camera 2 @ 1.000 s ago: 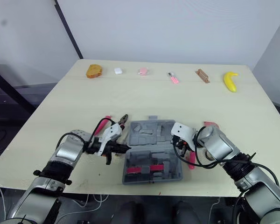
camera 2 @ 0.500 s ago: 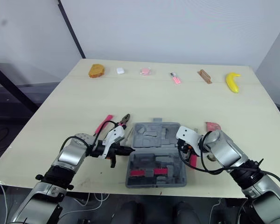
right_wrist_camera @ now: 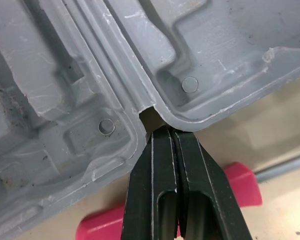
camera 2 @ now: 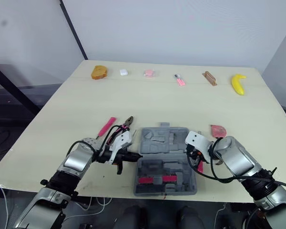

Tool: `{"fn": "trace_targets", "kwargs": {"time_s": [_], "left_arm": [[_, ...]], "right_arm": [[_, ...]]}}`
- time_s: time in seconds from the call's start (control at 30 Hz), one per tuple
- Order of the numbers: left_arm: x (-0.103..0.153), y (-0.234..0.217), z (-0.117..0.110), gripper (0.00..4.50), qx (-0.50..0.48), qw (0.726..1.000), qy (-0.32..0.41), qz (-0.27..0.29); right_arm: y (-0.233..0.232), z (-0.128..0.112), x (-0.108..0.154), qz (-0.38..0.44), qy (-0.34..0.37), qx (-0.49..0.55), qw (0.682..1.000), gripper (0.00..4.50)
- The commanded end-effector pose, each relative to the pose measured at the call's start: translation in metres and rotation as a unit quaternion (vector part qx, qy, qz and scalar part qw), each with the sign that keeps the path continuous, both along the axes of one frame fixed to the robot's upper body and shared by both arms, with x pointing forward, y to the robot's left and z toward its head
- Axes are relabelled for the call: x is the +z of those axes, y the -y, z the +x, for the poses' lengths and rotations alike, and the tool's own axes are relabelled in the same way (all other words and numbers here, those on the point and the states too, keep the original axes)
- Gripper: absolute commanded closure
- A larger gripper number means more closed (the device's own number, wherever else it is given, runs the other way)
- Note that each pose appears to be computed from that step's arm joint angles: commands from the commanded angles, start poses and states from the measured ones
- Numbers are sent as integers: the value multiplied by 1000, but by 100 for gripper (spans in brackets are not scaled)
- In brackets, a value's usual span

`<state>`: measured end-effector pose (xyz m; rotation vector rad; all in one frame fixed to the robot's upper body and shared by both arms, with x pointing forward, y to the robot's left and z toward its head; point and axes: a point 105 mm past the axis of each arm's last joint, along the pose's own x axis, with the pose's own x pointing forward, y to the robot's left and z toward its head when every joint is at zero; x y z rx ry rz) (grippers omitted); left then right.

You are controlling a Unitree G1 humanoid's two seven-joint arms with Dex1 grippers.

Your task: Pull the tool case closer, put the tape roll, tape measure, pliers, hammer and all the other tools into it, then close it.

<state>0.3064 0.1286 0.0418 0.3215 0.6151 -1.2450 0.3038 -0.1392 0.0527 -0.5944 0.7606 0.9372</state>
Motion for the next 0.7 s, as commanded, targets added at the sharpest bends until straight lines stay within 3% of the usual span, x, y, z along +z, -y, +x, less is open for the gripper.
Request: {"fn": "trace_targets", "kwargs": {"time_s": [0.03, 0.4, 0.7], "left_arm": [[7, 11, 0, 450, -26, 1000, 14, -12], [4, -10, 12, 450, -1, 1000, 23, 10], [5, -3, 1, 450, -15, 1000, 15, 2]], "right_arm": [[-5, -1, 11, 18, 11, 11, 1000, 447], [-26, -11, 4, 38, -1, 27, 999, 447], [-20, -6, 5, 33, 6, 18, 999, 447]]}}
